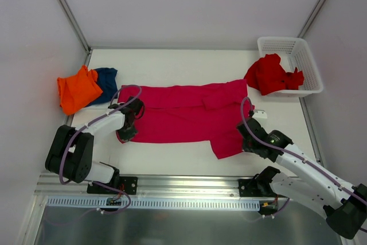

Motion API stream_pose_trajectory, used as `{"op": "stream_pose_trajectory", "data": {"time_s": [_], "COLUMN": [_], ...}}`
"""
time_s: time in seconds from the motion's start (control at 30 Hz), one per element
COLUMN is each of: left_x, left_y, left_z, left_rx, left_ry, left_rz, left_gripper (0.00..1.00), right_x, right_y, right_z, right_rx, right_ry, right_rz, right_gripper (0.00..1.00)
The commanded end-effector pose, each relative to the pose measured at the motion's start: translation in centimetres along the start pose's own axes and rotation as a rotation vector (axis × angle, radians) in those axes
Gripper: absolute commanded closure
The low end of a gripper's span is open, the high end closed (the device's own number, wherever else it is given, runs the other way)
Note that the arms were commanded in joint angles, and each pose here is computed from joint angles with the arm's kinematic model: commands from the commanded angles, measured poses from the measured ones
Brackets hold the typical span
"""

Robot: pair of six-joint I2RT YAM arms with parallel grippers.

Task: Fold and stack the t-shirts
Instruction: Fold the tshirt

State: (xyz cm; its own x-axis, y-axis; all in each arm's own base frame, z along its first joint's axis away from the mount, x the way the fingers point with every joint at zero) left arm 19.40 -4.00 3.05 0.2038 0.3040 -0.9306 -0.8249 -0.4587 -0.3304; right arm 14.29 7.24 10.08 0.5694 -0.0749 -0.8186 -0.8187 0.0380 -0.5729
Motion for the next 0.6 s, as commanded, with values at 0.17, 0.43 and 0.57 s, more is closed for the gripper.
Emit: {"op": "stream_pose_trajectory", "data": {"time_s": [0.17, 0.43, 0.57], "left_x": [-2.9, -6.5, -5.9], "left_y": [-0.9, -6.1, -7.9], "left_z": [0.9, -1.1, -2.0], "left_rx": [-0.001, 0.011, 0.02], "left_ry": [0.061, 0.09, 0.043], "left_rz": [-0.033, -0.146, -0.15], "left_gripper": [1.0, 1.0, 1.0], "right_x": [-1.3, -2.8, -2.0], "right_y": [-2.3, -8.1, -10.0], "right_z": [0.1, 1.8, 1.6], "right_rx": [-0.019, -0.074, -0.085], "right_ry": [0.017, 0.063, 0.123], "right_rz": [-0.045, -0.113, -0.103], "right_gripper": [0.99, 0.99, 1.0]}}
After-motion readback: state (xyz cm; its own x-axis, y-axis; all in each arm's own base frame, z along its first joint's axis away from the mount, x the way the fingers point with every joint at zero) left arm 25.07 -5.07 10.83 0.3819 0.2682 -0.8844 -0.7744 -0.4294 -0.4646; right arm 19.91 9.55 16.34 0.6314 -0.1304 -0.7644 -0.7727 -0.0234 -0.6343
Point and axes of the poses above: each gripper's point midway between its finger pads, its own x axis out along the fingers, its own z axis along the line the jaws close on, y = z × x, the point moved 2 cm from there along -x, back along the fingers, and after that the axes turned 2 degrees about -x, right-handed, at the moved point
